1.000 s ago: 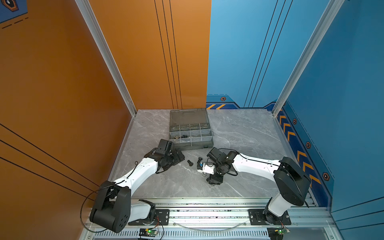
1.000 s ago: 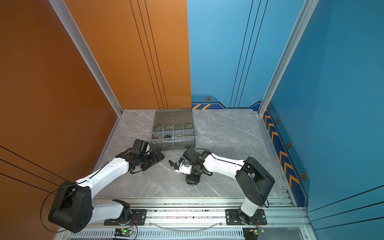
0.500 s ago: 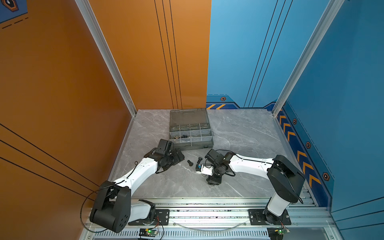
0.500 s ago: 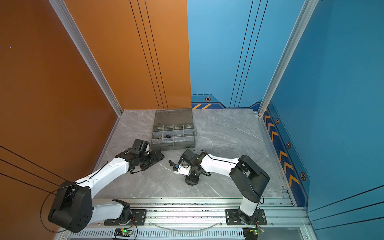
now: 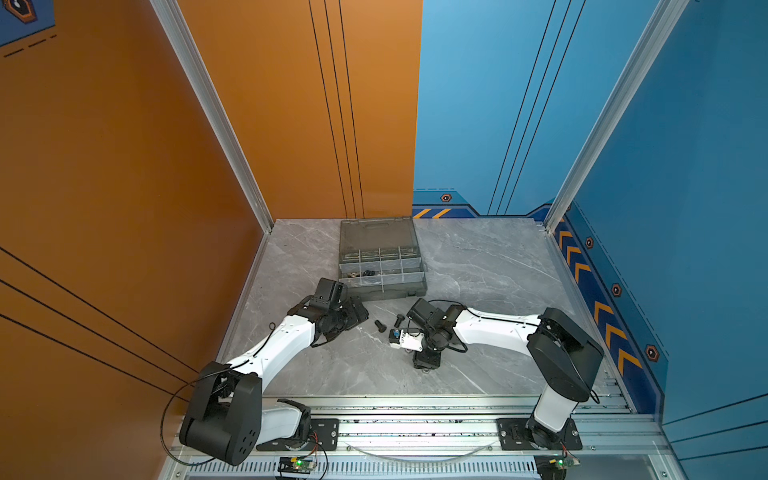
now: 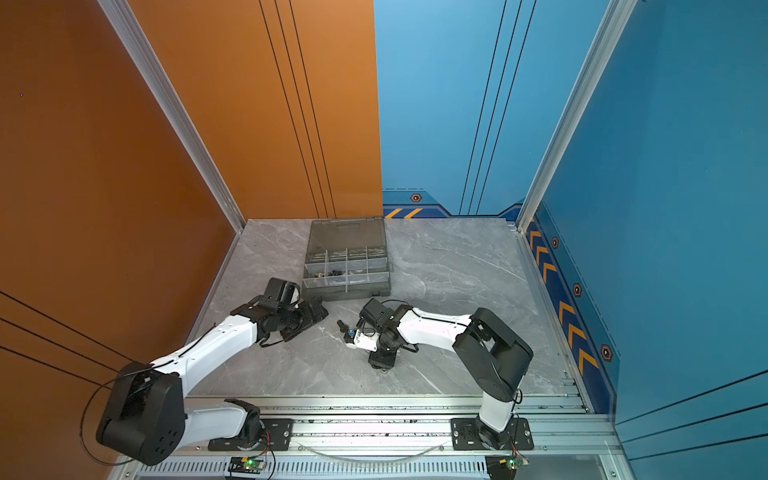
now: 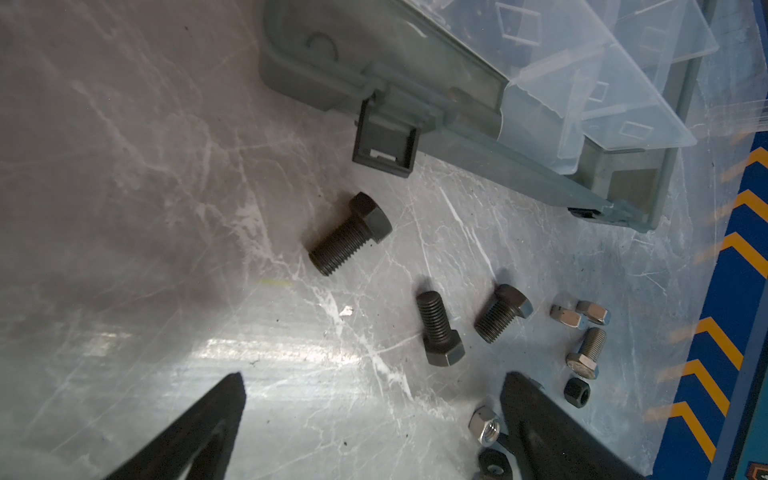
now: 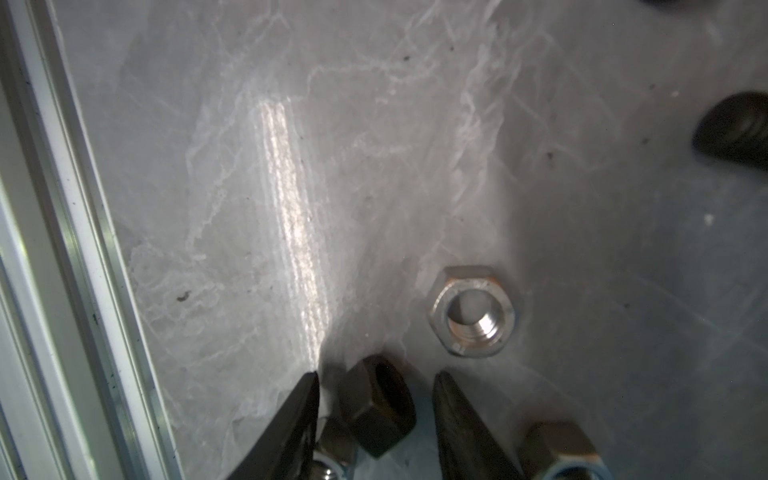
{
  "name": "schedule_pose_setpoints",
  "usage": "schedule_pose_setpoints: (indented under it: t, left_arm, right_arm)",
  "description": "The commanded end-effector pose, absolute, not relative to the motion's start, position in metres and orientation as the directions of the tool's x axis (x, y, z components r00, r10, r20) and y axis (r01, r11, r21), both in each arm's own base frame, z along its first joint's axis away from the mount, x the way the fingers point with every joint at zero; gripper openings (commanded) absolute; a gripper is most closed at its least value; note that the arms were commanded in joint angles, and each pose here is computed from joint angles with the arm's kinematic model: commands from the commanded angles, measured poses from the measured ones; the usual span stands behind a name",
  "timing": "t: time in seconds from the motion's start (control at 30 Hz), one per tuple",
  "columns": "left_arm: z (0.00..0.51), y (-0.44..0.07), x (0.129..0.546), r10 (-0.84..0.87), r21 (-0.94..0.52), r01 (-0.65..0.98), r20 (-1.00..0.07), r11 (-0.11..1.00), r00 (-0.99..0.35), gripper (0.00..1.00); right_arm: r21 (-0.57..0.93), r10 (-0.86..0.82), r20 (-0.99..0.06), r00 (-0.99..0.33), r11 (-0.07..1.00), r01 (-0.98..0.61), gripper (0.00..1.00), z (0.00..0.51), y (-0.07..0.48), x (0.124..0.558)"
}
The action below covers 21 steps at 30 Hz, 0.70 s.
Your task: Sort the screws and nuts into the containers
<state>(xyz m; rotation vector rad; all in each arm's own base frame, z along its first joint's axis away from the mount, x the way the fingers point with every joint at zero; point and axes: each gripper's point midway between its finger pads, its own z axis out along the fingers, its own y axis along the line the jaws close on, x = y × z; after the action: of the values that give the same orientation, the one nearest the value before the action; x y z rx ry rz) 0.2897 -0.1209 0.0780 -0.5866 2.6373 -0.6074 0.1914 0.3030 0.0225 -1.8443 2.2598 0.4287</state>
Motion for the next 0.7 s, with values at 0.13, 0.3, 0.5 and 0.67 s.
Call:
schedule_pose_setpoints:
  t: [0.13, 0.3, 0.5, 0.67]
  left_arm:
    - [0.074, -0.116, 0.284, -0.477, -0.476, -0.325, -0.241, 0.817, -0.845, 0.98]
    - [0.074, -0.115, 0.284, -0.481, -0.476, -0.330, -0.240, 0.815, -0.843, 0.98]
    - [0.074, -0.114, 0.284, -0.484, -0.480, -0.331, -0.239, 0.813, -0.842, 0.98]
    - [0.077, -0.118, 0.286, -0.490, -0.515, -0.321, -0.234, 0.795, -0.840, 0.98]
  right_arm:
    - [0.086, -0.924, -0.314, -0.220, 0.203, -0.975, 0.37, 0.019, 0.305, 0.195]
    - [0.094, -0.921, -0.311, -0.232, 0.213, -0.972, 0.25, 0.023, 0.304, 0.195]
    - [0.108, -0.903, -0.344, -0.256, 0.232, -0.967, 0.05, 0.039, 0.307, 0.200]
    - [0.141, -0.837, -0.471, -0.277, 0.239, -0.961, 0.00, 0.085, 0.320, 0.214]
